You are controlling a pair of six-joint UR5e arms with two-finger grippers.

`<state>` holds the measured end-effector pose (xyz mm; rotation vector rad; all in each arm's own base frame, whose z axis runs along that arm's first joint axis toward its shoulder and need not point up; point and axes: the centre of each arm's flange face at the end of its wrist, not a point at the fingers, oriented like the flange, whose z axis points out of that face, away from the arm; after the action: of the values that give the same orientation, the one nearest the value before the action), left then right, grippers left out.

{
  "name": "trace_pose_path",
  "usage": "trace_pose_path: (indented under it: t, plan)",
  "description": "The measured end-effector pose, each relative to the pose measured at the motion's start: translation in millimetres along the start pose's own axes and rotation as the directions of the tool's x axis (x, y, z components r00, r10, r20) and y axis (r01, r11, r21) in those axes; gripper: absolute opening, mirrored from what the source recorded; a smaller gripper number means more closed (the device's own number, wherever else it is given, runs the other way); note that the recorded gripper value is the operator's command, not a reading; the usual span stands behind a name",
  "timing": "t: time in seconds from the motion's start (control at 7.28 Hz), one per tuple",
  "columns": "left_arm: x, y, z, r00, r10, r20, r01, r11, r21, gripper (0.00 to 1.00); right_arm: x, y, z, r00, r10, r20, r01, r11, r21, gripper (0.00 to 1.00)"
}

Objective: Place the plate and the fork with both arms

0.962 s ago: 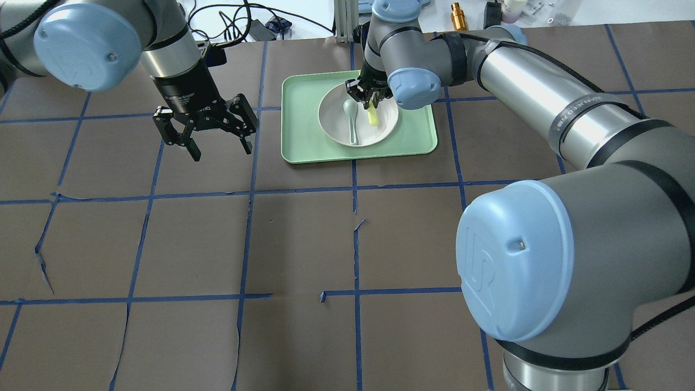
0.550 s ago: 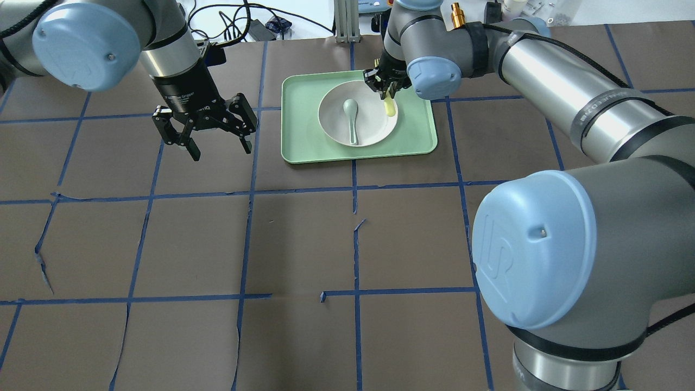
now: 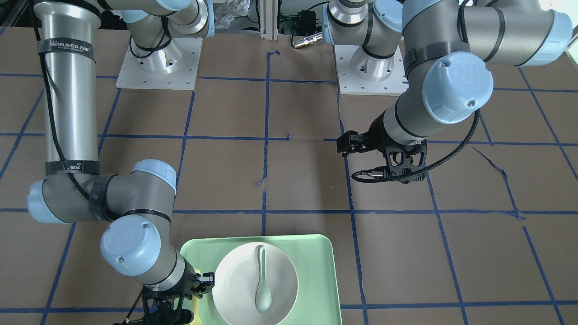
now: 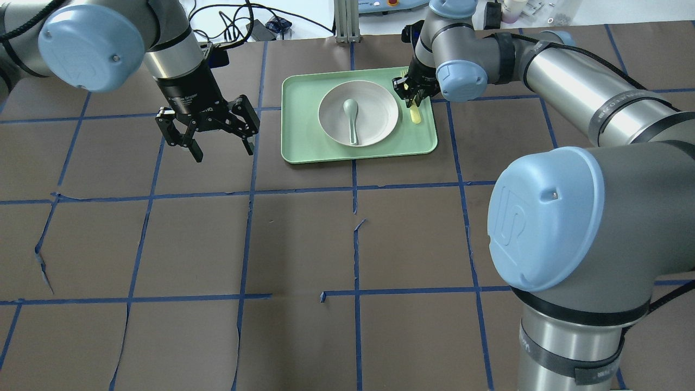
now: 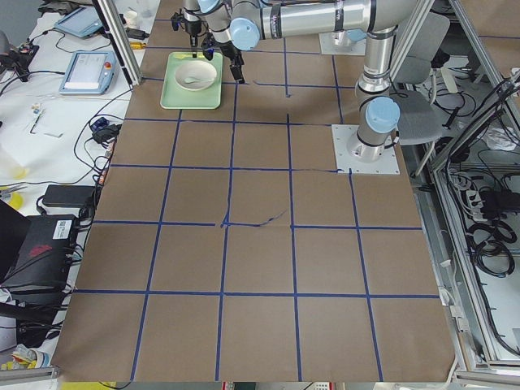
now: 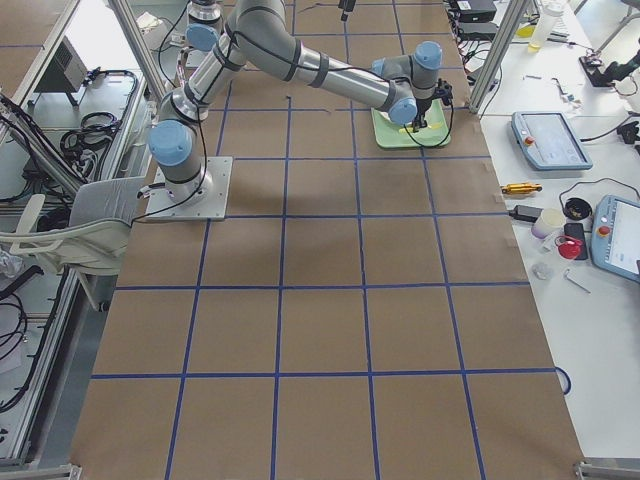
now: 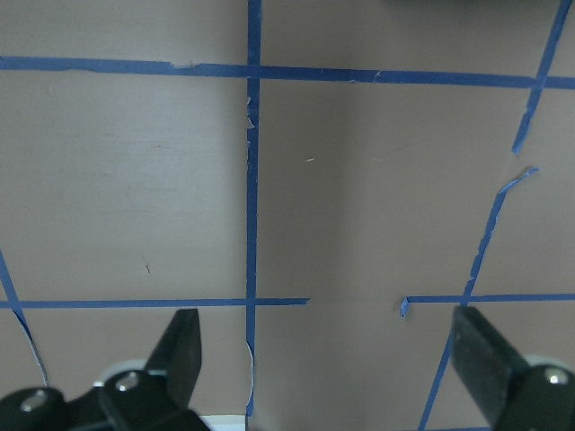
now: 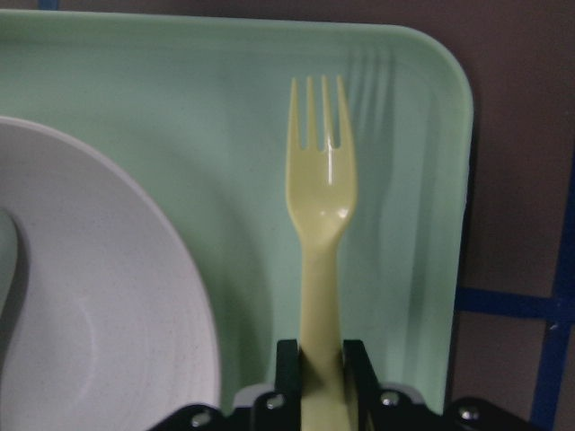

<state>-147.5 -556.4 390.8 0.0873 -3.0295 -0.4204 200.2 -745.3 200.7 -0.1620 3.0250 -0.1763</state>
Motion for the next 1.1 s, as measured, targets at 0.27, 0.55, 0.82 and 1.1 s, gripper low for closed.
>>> trace_pose_path:
  t: [0.27, 0.55, 0.82, 1.1]
  plan:
    - [0.4, -0.5, 0.9, 1.000, 0.001, 0.000, -0.001, 1.000, -0.002, 1.00, 0.8, 3.3, 5.3, 0.999, 0.034, 0.003, -0.034, 0.999, -0.012, 0.99]
    - [0.4, -0.9, 1.5, 1.000, 0.000, -0.001, 0.000, 1.000, -0.003, 1.00, 0.3, 9.8, -1.1, 0.999, 0.035, 0.000, -0.035, 0.999, -0.017, 1.00]
    - [-0.3, -0.4, -1.1, 1.000, -0.001, -0.004, 0.001, 1.000, 0.002, 1.00, -3.1, 32.8, -33.9, 0.999, 0.038, -0.010, -0.038, 0.999, -0.023, 1.00]
    - [-0.4, -5.0, -10.3, 1.000, -0.005, -0.004, 0.005, 0.999, 0.050, 1.00, -7.2, 68.7, -97.8, 0.998, 0.047, -0.044, -0.052, 0.992, -0.113, 1.00]
